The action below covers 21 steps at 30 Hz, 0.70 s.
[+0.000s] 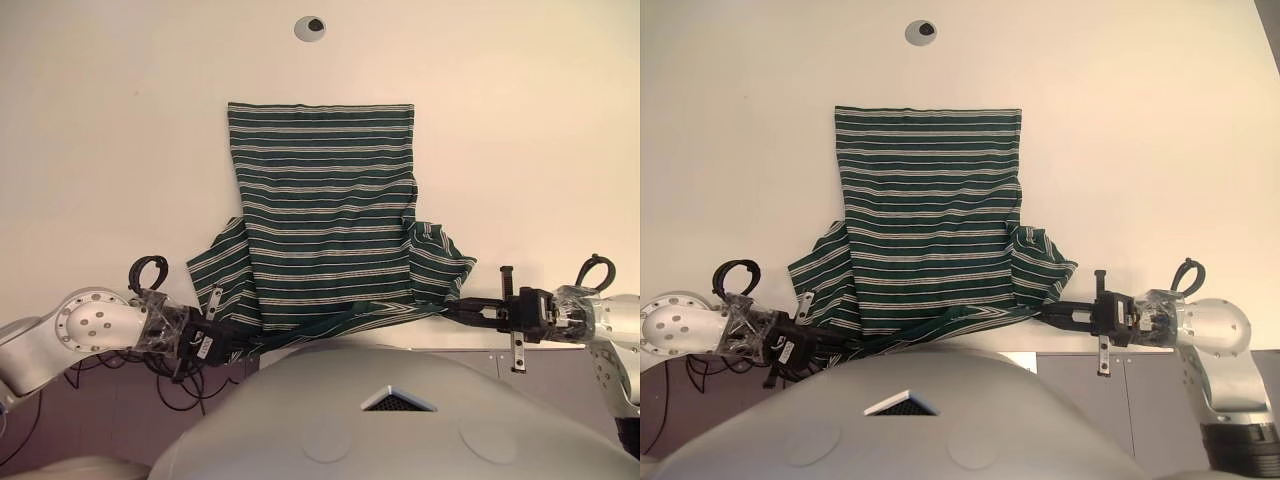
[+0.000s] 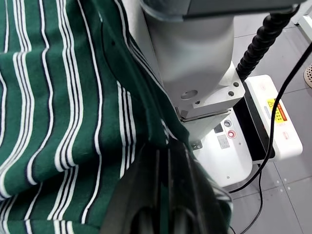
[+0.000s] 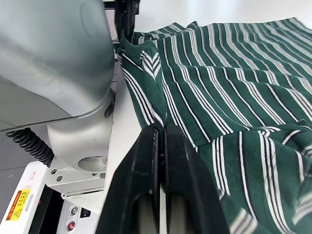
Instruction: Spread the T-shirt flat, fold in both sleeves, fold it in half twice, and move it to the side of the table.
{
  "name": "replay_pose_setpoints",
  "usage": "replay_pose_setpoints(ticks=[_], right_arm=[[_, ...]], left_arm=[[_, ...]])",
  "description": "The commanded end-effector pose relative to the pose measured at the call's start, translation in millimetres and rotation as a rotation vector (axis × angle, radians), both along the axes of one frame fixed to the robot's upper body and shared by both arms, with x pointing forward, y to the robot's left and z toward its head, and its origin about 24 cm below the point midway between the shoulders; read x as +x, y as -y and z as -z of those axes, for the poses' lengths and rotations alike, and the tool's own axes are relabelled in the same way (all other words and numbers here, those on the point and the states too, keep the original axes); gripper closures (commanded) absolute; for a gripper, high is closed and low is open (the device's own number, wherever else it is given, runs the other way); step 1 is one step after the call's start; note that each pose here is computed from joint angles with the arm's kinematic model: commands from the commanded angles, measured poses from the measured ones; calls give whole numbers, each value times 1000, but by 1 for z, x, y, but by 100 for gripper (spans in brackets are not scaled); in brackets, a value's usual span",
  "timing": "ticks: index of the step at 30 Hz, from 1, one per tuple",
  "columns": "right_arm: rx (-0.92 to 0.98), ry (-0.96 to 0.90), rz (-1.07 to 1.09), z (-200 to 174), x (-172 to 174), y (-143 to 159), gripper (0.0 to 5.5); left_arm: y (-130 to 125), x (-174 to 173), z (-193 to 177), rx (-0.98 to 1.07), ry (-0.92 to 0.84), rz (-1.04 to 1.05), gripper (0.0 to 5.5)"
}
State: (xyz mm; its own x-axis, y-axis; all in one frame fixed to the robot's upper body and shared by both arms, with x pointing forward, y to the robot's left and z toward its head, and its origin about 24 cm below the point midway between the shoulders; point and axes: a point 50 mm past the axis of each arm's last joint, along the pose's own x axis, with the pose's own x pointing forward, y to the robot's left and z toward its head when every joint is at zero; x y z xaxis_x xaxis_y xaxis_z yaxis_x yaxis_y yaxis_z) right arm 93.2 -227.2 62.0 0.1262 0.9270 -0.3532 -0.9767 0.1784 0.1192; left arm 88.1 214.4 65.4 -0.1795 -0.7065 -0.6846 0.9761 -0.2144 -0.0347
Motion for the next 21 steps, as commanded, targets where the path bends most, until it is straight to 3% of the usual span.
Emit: replay_pose_setpoints(ticks=[1, 8, 10, 14, 16, 18, 21], right_arm=[[-104, -36, 23, -4, -7, 2, 528], [-249, -94, -9, -11, -9, 29, 415], [-287, -62, 8, -16, -1, 37, 379], [-218, 74, 84, -43, 33, 50, 307], [-99, 259, 165, -54, 70, 39, 268], [-50, 399, 198, -47, 105, 9, 243], [-84, 486, 220, -24, 141, -30, 243]], left_arm=[[6, 1, -6, -21, 14, -54, 514], [11, -8, -28, -69, -90, -8, 407], [5, 2, -37, -60, -78, -5, 376], [-3, 48, -78, -269, 98, -109, 354], [-2, 76, -93, -432, 204, -231, 354], [4, 116, -84, -510, 312, -365, 354], [12, 171, -45, -342, 450, -518, 354]])
